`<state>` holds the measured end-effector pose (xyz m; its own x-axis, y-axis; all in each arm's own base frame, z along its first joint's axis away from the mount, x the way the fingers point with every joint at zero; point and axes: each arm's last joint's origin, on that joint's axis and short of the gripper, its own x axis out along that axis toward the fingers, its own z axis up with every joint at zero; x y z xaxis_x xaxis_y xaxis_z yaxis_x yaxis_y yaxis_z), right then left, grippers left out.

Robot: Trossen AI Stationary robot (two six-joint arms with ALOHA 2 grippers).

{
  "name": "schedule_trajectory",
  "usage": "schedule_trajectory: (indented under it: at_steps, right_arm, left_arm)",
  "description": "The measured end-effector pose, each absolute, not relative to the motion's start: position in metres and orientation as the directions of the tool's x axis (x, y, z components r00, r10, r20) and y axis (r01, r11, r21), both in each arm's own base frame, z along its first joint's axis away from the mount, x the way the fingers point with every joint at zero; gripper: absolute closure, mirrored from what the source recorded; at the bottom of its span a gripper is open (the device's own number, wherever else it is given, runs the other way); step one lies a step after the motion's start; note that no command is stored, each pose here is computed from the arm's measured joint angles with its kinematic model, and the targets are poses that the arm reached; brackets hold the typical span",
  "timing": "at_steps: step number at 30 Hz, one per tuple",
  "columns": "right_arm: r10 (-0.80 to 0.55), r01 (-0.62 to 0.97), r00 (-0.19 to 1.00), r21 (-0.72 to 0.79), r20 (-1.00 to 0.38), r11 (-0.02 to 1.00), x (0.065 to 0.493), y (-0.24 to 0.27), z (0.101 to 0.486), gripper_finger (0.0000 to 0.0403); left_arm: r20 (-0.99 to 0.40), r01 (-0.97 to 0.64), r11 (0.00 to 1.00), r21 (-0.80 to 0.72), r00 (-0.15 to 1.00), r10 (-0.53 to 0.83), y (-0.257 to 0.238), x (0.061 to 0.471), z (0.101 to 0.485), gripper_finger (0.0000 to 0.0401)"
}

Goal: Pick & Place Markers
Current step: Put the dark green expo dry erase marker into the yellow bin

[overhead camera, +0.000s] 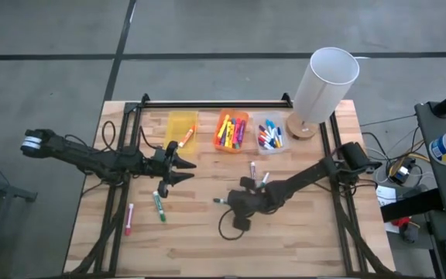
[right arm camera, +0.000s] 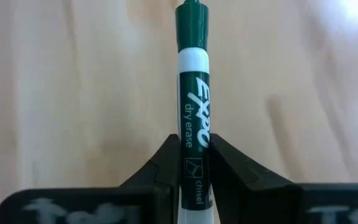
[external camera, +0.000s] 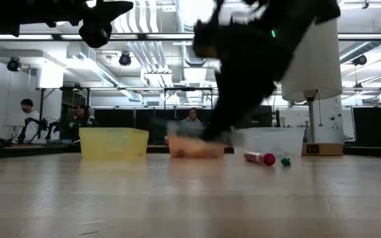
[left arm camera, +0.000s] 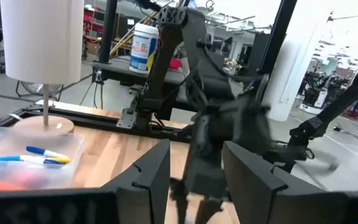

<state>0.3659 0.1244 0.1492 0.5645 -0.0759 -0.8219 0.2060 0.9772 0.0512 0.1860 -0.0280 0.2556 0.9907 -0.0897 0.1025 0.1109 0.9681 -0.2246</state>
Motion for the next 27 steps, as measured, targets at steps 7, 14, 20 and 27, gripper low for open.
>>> schedule_trajectory:
  at_steps: [7,14,20,27]
  right_arm:
    - [-0.172,0.197,0.693,-0.046,-0.7,0.979,0.371,0.123,0.195,0.035]
    - [-0.251,0.215,0.779,-0.131,-0.574,0.968,0.38,0.124,0.239,0.035]
    - [-0.286,0.245,0.805,-0.148,-0.52,0.958,0.389,0.115,0.26,0.035]
    - [-0.306,0.249,0.816,-0.18,-0.49,0.952,0.395,0.106,0.272,0.035]
  left_arm:
    - [0.105,0.109,0.975,-0.193,0.99,-0.09,-0.028,0.187,0.256,0.0259]
    - [0.087,0.105,0.979,-0.176,0.992,-0.091,-0.029,0.189,0.252,0.0259]
    - [0.112,0.112,0.977,-0.179,0.989,-0.093,-0.029,0.189,0.254,0.0259]
    - [0.11,0.114,0.977,-0.183,0.989,-0.095,-0.029,0.189,0.254,0.0259]
